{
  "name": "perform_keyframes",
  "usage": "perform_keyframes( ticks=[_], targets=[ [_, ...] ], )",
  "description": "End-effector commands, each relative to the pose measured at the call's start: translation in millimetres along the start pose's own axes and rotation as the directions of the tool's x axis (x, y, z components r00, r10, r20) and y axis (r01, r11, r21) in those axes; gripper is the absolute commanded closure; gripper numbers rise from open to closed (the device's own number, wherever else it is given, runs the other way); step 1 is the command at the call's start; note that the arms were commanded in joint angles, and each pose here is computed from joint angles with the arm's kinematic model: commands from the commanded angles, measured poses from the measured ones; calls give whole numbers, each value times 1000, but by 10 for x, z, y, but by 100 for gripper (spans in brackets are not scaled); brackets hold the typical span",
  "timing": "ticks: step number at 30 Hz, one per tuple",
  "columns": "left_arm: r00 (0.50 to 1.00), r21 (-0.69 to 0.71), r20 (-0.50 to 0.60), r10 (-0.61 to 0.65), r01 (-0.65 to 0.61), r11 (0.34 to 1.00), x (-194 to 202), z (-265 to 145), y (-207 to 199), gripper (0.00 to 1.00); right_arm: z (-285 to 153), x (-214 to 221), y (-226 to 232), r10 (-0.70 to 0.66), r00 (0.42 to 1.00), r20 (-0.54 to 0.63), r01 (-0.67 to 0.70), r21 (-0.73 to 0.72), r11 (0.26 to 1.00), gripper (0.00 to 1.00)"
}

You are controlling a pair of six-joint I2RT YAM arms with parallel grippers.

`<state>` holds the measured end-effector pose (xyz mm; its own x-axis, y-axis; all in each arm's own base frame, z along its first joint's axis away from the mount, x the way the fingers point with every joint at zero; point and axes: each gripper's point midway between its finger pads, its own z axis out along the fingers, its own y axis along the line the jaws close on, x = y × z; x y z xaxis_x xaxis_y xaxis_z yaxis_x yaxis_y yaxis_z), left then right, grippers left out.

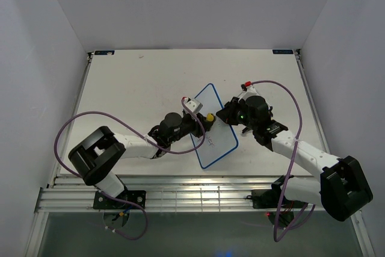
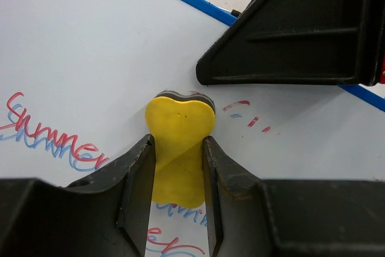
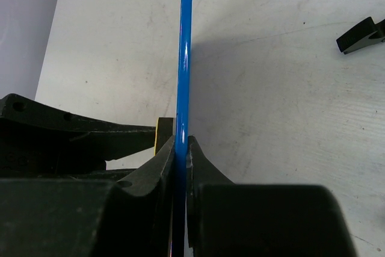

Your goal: Erase the whiteboard

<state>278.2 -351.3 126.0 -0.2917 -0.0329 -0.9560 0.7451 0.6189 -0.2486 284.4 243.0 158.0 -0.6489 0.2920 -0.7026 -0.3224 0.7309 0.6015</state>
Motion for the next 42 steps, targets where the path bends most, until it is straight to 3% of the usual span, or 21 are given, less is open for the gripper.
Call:
perform_keyframes(
  ticks=[1,14,28,42],
  targets=[
    [995,-40,-99,9,-14,999,230,47,114,100,-127,120,587,-53,997,-51,39,-255,966,92],
    [996,11,-92,-18,19,1000,48,101,-17,100,-133,77,579,-48,998,-31,39,-244,969,92],
    [978,85,-197,-64,82,993,580,-133,-367,100,-76,-67,591,-35,999,5,36,-214,976,92],
    [989,178,-141,-35,60,982,314,22,-711,100,-74,26,578,-26,999,-22,20,-225,974,92]
  ],
)
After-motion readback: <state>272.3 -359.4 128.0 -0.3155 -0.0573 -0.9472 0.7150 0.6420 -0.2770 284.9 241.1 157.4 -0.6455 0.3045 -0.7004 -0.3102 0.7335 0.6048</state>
